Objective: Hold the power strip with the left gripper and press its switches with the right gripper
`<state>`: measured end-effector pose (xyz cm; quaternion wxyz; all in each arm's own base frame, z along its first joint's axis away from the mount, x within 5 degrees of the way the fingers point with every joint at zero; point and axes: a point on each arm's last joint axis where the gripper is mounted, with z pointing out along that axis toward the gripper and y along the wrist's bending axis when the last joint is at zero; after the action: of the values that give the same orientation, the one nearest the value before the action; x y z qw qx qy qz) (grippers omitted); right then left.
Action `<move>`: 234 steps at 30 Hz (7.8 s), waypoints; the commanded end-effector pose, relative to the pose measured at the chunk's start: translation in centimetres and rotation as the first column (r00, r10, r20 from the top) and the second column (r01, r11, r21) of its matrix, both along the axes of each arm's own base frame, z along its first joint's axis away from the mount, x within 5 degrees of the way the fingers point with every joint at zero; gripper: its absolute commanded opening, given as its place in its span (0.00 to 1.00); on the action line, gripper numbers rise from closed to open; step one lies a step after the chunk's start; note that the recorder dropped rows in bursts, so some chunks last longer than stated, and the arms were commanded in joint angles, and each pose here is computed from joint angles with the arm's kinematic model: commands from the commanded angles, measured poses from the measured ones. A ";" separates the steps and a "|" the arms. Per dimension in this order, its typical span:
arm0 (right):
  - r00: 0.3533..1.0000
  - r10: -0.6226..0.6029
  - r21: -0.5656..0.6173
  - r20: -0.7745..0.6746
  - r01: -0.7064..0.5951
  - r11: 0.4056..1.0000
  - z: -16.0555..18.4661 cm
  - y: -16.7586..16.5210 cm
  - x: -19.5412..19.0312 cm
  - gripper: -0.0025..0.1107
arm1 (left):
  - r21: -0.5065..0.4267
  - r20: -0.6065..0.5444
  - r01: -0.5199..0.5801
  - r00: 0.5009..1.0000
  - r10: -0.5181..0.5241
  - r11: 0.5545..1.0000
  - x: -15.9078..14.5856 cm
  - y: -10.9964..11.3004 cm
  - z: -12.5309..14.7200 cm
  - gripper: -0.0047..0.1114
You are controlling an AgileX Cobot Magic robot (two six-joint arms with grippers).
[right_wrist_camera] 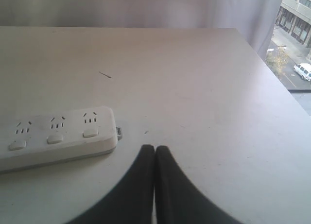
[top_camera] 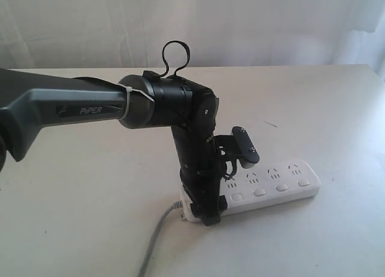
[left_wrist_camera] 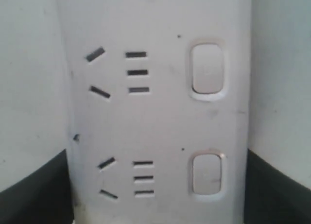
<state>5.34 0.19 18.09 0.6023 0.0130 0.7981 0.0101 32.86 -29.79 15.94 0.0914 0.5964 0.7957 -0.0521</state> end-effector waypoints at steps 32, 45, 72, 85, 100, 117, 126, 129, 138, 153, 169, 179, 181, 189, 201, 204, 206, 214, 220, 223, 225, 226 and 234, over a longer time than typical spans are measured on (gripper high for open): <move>1.000 -0.006 -0.001 0.017 0.007 1.000 0.1 0.0 0.0 0.02 | 0.113 -0.001 0.113 0.994 -0.113 0.987 -4.0 11.8 1.7 0.04; 1.000 -0.006 -0.001 0.017 0.007 1.000 0.1 0.0 0.0 0.02 | 0.060 0.097 0.146 0.984 -0.151 0.987 -5.1 12.2 -0.3 0.04; 0.760 -0.009 -0.245 0.650 0.221 0.944 6.3 -0.9 -0.6 0.02 | 0.049 0.144 0.175 0.973 -0.181 0.983 -4.7 12.0 -0.3 0.04; 0.203 -0.205 0.240 0.958 -0.167 0.956 10.4 -1.3 -4.6 0.02 | 0.044 0.123 0.180 0.975 -0.184 0.983 -4.9 12.0 -0.3 0.04; 0.088 -0.461 0.459 0.883 -0.364 0.810 10.4 -3.1 -5.7 0.02 | 0.001 0.104 0.142 0.984 -0.142 0.990 -5.1 11.7 -0.3 0.04; 0.462 0.634 -0.259 0.620 -0.642 0.721 21.9 6.3 -3.8 0.02 | 0.013 0.028 0.146 0.989 -0.146 0.989 -5.7 11.9 -0.4 0.04; 0.486 0.818 -0.198 0.308 -0.808 0.555 26.5 7.2 2.3 0.02 | 0.011 0.029 0.144 0.989 -0.144 0.990 -5.7 11.9 -0.4 0.04; 0.473 0.841 -0.138 0.263 -0.844 0.518 26.0 7.2 4.4 0.02 | 0.006 0.022 0.139 0.990 -0.139 0.990 -5.8 11.9 -0.4 0.04; 0.544 0.827 0.059 0.141 -0.838 0.542 21.2 8.8 12.8 0.02 | 0.010 0.022 0.151 0.988 -0.151 0.988 -5.8 11.9 -0.4 0.04; 0.586 0.765 0.060 -0.268 -0.783 0.620 7.3 18.2 15.9 0.02 | 0.019 0.010 0.172 0.985 -0.173 0.985 -5.9 12.0 -0.4 0.04; 0.851 0.327 -0.140 -0.410 -0.413 0.900 1.0 13.9 17.4 0.02 | 0.015 0.047 0.188 0.981 -0.188 0.982 -5.6 11.9 -0.4 0.04; 0.843 0.425 -0.194 -0.329 -0.501 0.843 4.5 16.0 19.6 0.02 | 0.004 0.070 0.179 0.981 -0.179 0.984 -5.4 11.7 -0.3 0.04; 0.821 0.452 -0.149 -0.348 -0.525 0.838 4.4 16.9 20.1 0.02 | 0.005 0.057 0.179 0.982 -0.179 0.984 -5.6 11.8 -0.3 0.04; 0.730 0.377 -0.239 -0.571 -0.586 0.774 1.6 17.7 19.4 0.02 | 0.018 0.002 0.192 0.981 -0.192 0.981 -6.0 12.0 -0.4 0.04; 0.534 0.541 0.022 -0.650 -0.698 0.716 3.1 18.9 16.1 0.02 | 0.060 -0.106 0.180 0.979 -0.173 0.982 -6.2 12.1 -2.8 0.04; 0.482 0.531 0.033 -0.697 -0.718 0.695 2.6 18.8 15.7 0.02 | 0.067 -0.123 0.181 0.977 -0.172 0.981 -6.1 12.1 -3.5 0.04; 0.474 0.530 0.050 -0.703 -0.711 0.701 2.3 18.9 15.7 0.02 | 0.061 -0.099 0.176 0.980 -0.170 0.982 -5.9 12.0 -3.4 0.04; 0.483 0.613 0.060 -0.626 -0.754 0.655 2.2 20.7 15.7 0.02 | 0.047 -0.066 0.153 0.986 -0.150 0.987 -5.6 11.8 -3.4 0.04; 0.416 0.548 0.098 -0.726 -0.725 0.681 -2.7 21.5 16.4 0.02 | 0.044 -0.059 0.125 0.991 -0.123 0.991 -5.5 11.8 -3.4 0.04; 0.424 0.573 0.121 -0.701 -0.722 0.682 -2.5 21.9 16.4 0.02 | 0.042 -0.053 0.118 0.992 -0.115 0.992 -5.5 11.7 -3.4 0.04; 0.401 0.605 0.136 -0.688 -0.748 0.650 -2.3 22.7 15.9 0.02 | 0.039 -0.045 0.116 0.992 -0.114 0.992 -5.4 11.7 -3.4 0.04; 0.397 0.608 0.133 -0.688 -0.754 0.644 -2.3 22.8 15.8 0.02 | 0.039 -0.045 0.116 0.992 -0.114 0.992 -5.4 11.7 -3.4 0.04; 0.425 0.614 0.113 -0.665 -0.755 0.645 -2.1 23.0 16.0 0.02 | 0.044 -0.061 0.119 0.991 -0.116 0.992 -5.5 11.8 -3.4 0.04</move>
<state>21.01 23.07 15.79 0.2073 -0.3706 0.8891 0.1710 27.63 -18.09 14.32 0.0756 0.6515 0.7533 -0.0481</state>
